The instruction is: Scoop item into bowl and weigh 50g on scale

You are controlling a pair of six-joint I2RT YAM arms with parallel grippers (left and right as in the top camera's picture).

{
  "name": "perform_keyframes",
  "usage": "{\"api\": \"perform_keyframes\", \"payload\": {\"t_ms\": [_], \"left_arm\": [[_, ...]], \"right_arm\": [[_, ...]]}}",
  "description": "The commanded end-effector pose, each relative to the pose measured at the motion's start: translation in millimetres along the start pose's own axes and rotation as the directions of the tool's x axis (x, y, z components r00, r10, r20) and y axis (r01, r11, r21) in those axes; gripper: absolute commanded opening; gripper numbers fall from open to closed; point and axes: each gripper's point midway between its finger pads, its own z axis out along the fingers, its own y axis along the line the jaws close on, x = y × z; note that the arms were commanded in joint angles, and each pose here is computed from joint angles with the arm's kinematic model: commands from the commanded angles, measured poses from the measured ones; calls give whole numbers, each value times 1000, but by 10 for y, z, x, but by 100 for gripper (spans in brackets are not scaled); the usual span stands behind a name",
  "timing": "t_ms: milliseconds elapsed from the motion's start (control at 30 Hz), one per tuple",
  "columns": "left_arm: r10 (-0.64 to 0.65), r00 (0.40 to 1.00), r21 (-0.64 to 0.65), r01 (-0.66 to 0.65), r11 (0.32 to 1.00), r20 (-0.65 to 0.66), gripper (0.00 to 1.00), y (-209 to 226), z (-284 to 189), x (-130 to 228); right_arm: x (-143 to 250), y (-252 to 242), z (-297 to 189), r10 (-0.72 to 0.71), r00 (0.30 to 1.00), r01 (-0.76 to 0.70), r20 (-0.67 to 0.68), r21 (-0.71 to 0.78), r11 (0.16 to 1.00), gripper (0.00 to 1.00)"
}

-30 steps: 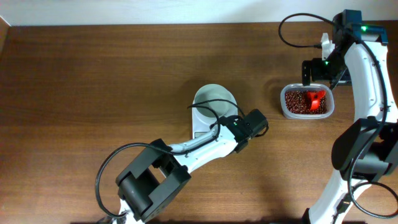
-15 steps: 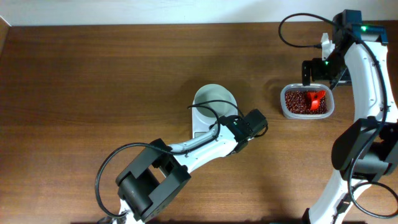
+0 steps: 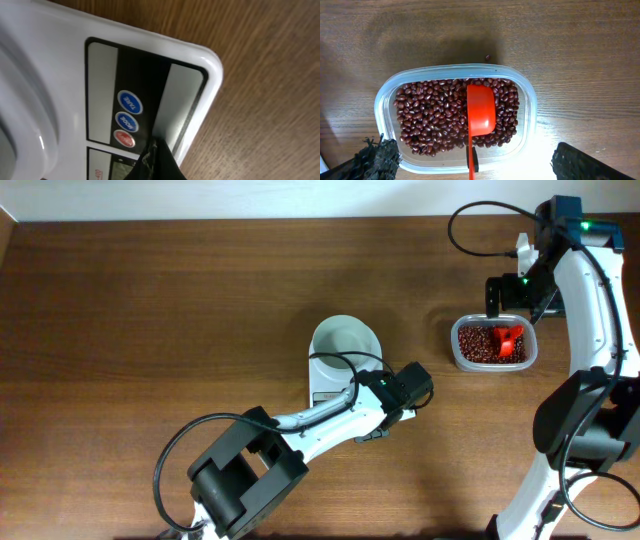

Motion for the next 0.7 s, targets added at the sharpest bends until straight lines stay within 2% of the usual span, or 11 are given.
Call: {"api": "perform_keyframes", "payload": {"t_ms": [0, 67, 133, 200, 300, 333, 400, 467, 533, 600, 667], "left_arm": [[50, 998, 136, -44, 990, -38, 0, -339, 230, 101], [53, 998, 127, -49, 991, -31, 0, -291, 98, 48], [8, 994, 175, -28, 984, 111, 0, -287, -342, -179], [-101, 943, 263, 15, 965, 316, 0, -263, -987, -360], [-306, 849, 283, 195, 939, 430, 0, 128, -1631, -191], [-340, 810, 336, 189, 923, 478, 0, 180, -1845, -151], [-444, 692, 421, 219, 880, 569, 0, 529, -2260, 6], [-609, 565, 418, 443, 793, 556, 0, 1273, -2159, 356], [-676, 454, 391, 572, 721, 581, 0, 1822, -2087, 672], [-725, 312, 379, 690, 617, 614, 0, 2326, -2078, 1007], [-775, 144, 332, 844, 421, 615, 0, 2797, -1989, 1518]], "right_arm": [[-54, -46, -71, 15, 1000, -16, 26, 7, 1000, 99], [-54, -46, -71, 15, 1000, -15, 26, 7, 1000, 99], [-54, -46, -71, 15, 1000, -15, 26, 7, 1000, 99], [-53, -46, -71, 15, 1000, -15, 25, 7, 1000, 99], [-54, -46, -71, 15, 1000, -15, 26, 7, 1000, 99], [-54, -46, -71, 15, 1000, -15, 26, 7, 1000, 99], [-54, -46, -71, 15, 1000, -16, 26, 7, 1000, 99], [-54, -46, -71, 15, 1000, -16, 26, 7, 1000, 99], [-53, -46, -71, 15, 1000, -15, 25, 7, 1000, 99], [-54, -46, -71, 15, 1000, -16, 26, 7, 1000, 99], [-54, -46, -71, 15, 1000, -15, 26, 7, 1000, 99]]}}
